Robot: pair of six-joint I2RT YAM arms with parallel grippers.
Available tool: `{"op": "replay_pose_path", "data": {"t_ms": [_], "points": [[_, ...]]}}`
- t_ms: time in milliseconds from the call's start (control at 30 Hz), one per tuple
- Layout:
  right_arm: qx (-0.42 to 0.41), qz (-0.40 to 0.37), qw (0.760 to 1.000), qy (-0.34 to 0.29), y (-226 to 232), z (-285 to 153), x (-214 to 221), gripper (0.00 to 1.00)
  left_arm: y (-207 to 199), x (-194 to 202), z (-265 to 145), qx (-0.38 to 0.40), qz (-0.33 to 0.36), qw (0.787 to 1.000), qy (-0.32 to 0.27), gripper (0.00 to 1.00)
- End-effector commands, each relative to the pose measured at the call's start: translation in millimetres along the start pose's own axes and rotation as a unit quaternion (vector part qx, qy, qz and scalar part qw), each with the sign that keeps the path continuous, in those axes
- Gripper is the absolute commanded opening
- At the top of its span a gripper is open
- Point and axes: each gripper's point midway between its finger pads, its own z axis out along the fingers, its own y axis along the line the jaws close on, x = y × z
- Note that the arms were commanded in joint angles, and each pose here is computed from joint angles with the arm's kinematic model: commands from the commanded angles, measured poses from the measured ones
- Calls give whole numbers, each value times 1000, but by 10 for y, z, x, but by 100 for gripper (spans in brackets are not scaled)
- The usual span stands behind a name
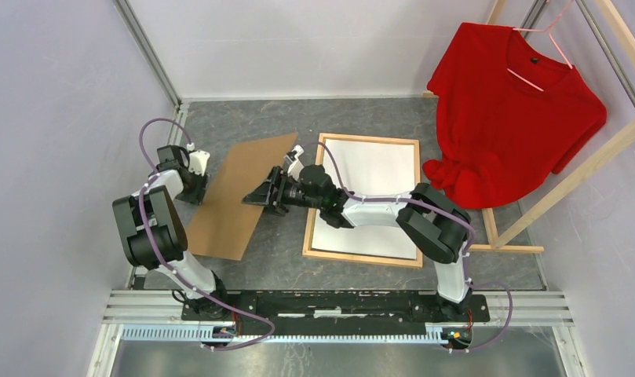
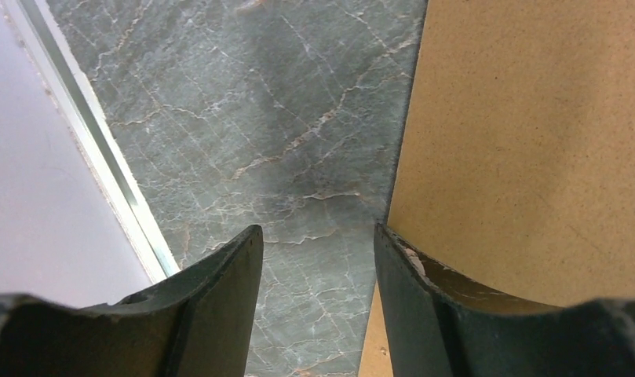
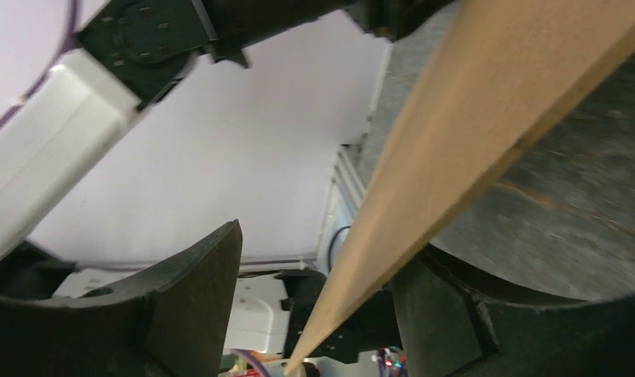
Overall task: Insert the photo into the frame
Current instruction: Turn over the photo frame item at the center of the board.
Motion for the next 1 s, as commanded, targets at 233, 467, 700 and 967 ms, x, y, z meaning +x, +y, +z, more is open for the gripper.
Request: {"op": "replay_pose_path", "data": {"t_ms": [233,467,700,967], "points": [[104,-39,993,-39,-104,-223,-201,19,-748,444,-195,155,-26,984,82,79],[115,-21,993,-34,-117,-195,-312,0,-711,-31,-691,170,5,985,-24,100],[78,-14,993,-83,379,-166,-877,0,-951,-577,-1545,213,167,934,-233,100],[24,21,993,-116,794,-186,-1324,0,-1215,-620,-2288,154,375,835,-372,100]]}}
